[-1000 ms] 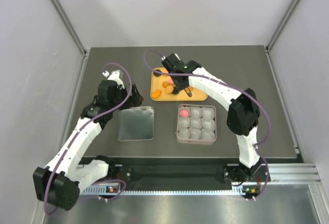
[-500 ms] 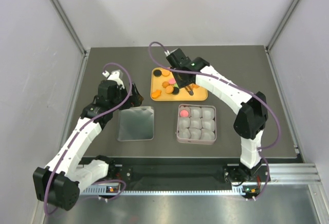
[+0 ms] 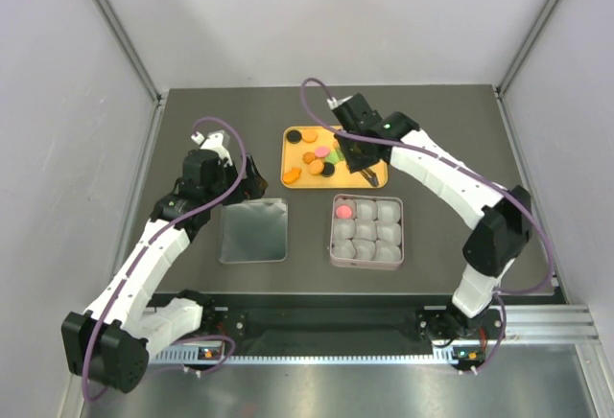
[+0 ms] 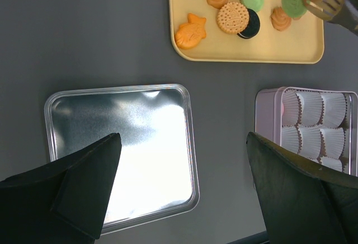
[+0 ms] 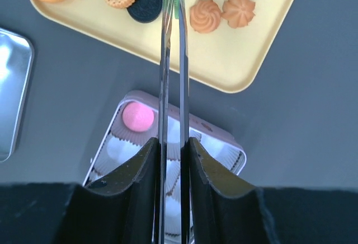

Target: Pack the cookies

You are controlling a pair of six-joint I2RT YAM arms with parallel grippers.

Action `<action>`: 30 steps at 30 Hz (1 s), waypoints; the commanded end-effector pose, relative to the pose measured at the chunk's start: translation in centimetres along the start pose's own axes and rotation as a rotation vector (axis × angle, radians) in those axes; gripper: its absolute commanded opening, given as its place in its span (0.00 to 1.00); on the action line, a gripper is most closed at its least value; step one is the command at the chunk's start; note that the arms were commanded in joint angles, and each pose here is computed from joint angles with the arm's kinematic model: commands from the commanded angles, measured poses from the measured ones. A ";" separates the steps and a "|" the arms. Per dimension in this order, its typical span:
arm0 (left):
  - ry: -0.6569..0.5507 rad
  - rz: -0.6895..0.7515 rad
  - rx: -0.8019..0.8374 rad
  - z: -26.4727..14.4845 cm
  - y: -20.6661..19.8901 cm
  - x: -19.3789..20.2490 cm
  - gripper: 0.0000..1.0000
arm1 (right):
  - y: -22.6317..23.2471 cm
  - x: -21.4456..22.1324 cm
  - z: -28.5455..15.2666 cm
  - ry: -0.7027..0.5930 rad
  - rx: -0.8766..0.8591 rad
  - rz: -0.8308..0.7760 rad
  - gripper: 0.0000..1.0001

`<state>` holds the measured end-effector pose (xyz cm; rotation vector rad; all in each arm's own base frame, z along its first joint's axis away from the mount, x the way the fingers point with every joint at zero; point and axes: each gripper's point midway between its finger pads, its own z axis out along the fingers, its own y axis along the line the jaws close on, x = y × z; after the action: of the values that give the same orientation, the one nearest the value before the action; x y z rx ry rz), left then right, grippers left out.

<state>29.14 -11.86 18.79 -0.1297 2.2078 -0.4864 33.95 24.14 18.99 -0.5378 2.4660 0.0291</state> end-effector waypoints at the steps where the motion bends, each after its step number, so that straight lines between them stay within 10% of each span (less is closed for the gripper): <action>1: -0.036 0.008 0.018 -0.3 -0.4 -1.1 0.98 | -1.1 -1.2 -4.2 -0.101 -0.051 0.070 0.26; 30: -0.023 0.006 0.022 -0.1 -0.4 -0.8 0.98 | -2.2 10.5 -10.9 0.029 -0.184 0.100 0.26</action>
<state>29.10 -11.92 18.76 -0.1276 2.2098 -0.4919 21.67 17.11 21.37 -0.5234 2.5506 0.2574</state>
